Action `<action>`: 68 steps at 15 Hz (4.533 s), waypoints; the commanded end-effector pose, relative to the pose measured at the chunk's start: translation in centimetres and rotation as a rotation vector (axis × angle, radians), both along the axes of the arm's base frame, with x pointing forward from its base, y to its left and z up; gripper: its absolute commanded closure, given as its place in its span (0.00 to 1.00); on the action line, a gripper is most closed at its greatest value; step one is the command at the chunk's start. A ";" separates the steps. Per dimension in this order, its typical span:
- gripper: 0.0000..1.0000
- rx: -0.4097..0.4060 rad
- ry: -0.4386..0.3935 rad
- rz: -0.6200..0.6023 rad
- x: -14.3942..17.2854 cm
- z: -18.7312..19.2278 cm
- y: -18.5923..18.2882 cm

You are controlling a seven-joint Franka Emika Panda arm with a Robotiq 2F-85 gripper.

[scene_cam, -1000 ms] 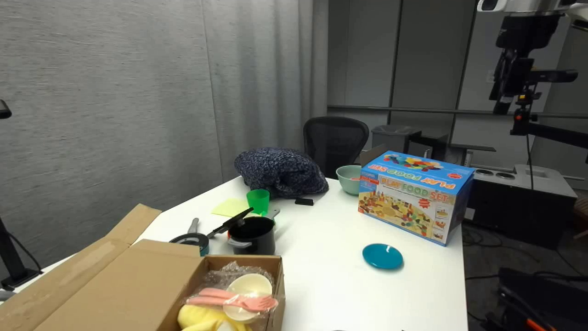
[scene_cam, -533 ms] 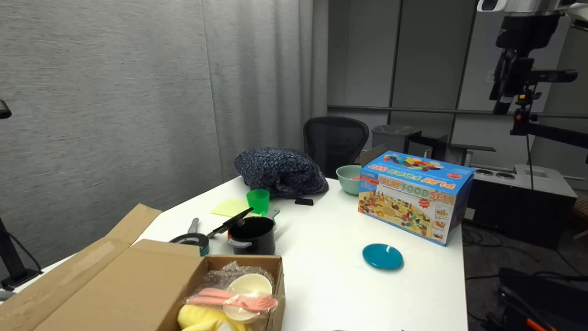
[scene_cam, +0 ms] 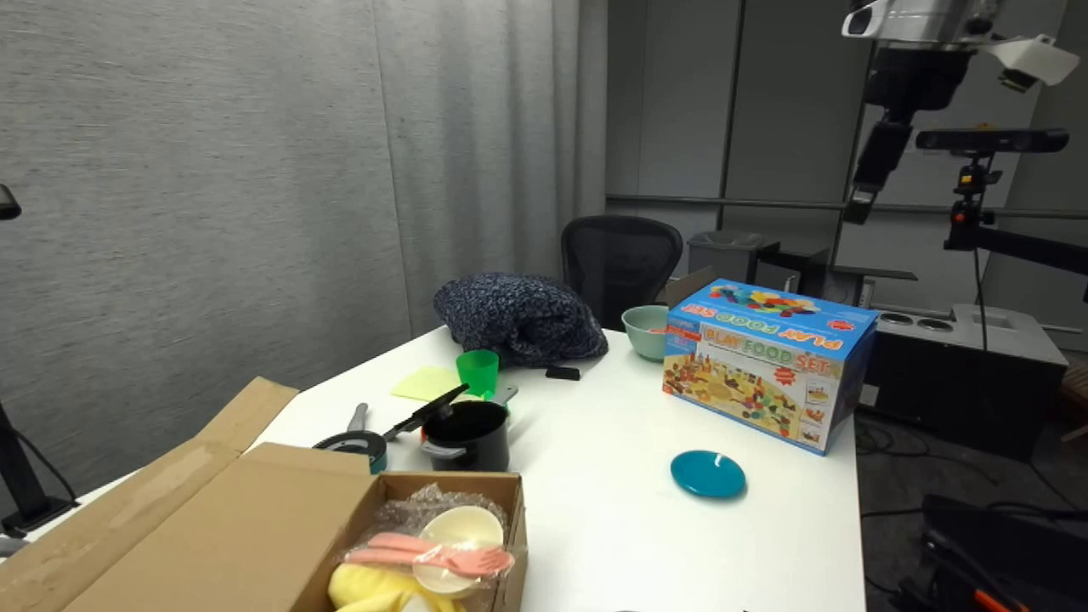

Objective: Move the cardboard box forward

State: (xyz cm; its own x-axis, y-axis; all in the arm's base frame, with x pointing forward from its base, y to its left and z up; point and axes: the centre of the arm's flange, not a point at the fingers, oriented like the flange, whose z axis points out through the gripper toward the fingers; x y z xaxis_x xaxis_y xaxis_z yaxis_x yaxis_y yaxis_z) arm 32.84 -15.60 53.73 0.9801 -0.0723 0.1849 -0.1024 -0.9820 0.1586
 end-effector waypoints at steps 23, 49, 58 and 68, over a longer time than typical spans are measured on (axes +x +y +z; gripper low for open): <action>0.00 0.202 0.020 -0.078 21.4 -13.2 15.2; 0.00 0.359 -0.072 -0.313 26.4 -19.7 23.5; 0.00 0.500 0.121 -0.350 26.1 -22.7 23.2; 0.00 0.352 0.112 -0.289 29.1 -28.4 27.7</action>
State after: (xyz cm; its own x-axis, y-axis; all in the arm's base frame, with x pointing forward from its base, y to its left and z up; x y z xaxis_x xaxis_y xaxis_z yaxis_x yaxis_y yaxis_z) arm 59.27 9.87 26.12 0.9179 -0.3960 -0.0251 -0.3955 -0.9078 -0.1394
